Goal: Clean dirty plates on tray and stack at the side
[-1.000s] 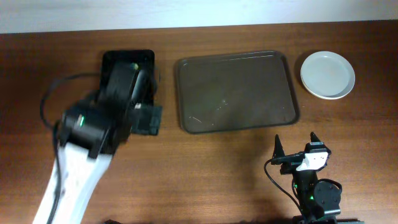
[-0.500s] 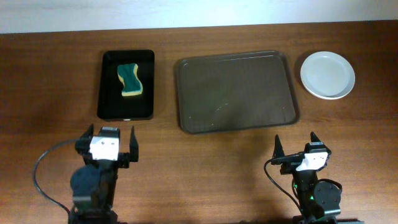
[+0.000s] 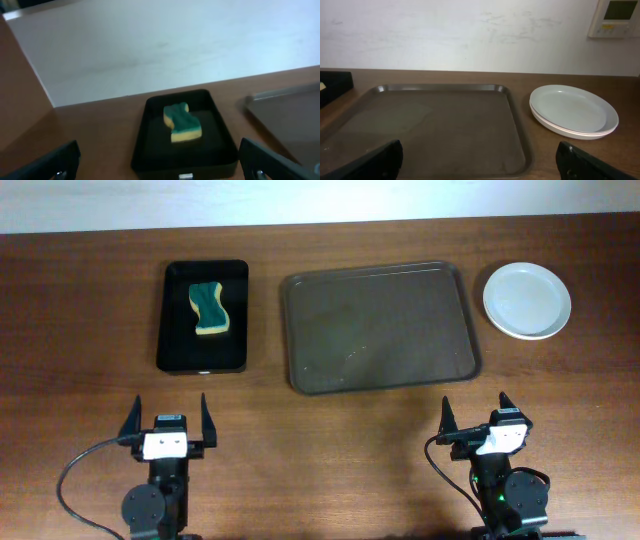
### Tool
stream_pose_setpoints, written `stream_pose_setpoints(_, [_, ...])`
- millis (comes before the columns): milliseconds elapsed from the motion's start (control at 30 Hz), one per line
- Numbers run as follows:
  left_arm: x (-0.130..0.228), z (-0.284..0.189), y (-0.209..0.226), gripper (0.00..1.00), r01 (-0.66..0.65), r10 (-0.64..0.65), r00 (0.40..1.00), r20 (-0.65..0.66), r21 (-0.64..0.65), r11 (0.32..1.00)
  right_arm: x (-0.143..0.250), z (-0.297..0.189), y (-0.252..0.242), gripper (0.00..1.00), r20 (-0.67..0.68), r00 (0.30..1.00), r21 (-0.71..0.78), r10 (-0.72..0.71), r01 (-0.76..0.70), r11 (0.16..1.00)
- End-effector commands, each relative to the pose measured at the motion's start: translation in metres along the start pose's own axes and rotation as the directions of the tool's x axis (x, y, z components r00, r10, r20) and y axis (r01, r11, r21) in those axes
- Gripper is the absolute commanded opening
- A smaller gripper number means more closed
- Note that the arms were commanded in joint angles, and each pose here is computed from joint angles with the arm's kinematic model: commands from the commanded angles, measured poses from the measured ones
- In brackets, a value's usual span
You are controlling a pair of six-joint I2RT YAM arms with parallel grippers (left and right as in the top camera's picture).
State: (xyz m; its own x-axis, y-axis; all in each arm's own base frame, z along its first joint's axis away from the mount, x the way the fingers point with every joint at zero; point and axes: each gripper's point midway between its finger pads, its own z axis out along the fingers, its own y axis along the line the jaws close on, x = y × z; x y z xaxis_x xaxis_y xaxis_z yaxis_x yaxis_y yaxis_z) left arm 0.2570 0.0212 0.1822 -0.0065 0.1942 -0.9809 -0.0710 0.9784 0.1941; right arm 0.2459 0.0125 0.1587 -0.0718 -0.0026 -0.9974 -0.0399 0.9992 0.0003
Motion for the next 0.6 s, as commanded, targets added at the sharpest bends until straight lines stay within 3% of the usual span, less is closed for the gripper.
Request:
stream_pose_setpoints(0, [0.012,-0.005,-0.003,1.0,-0.014,0.015,0.999,-0.034,0.014,1.0,0.003,0.0,-0.002,0.98,-0.006,1.0,0.006,0.001,-0.001,1.0])
stream_pose_setpoints(100, [0.028,-0.012,-0.006,0.99,-0.006,0.008,0.996,-0.094,0.024,1.0,0.003,0.0,-0.002,0.98,-0.006,1.0,0.006,0.001,-0.001,1.0])
stream_pose_setpoints(567, [0.024,-0.012,-0.016,1.0,0.026,-0.021,0.997,-0.08,0.056,0.998,0.003,0.0,-0.002,0.98,-0.006,1.0,0.006,0.001,-0.001,1.0])
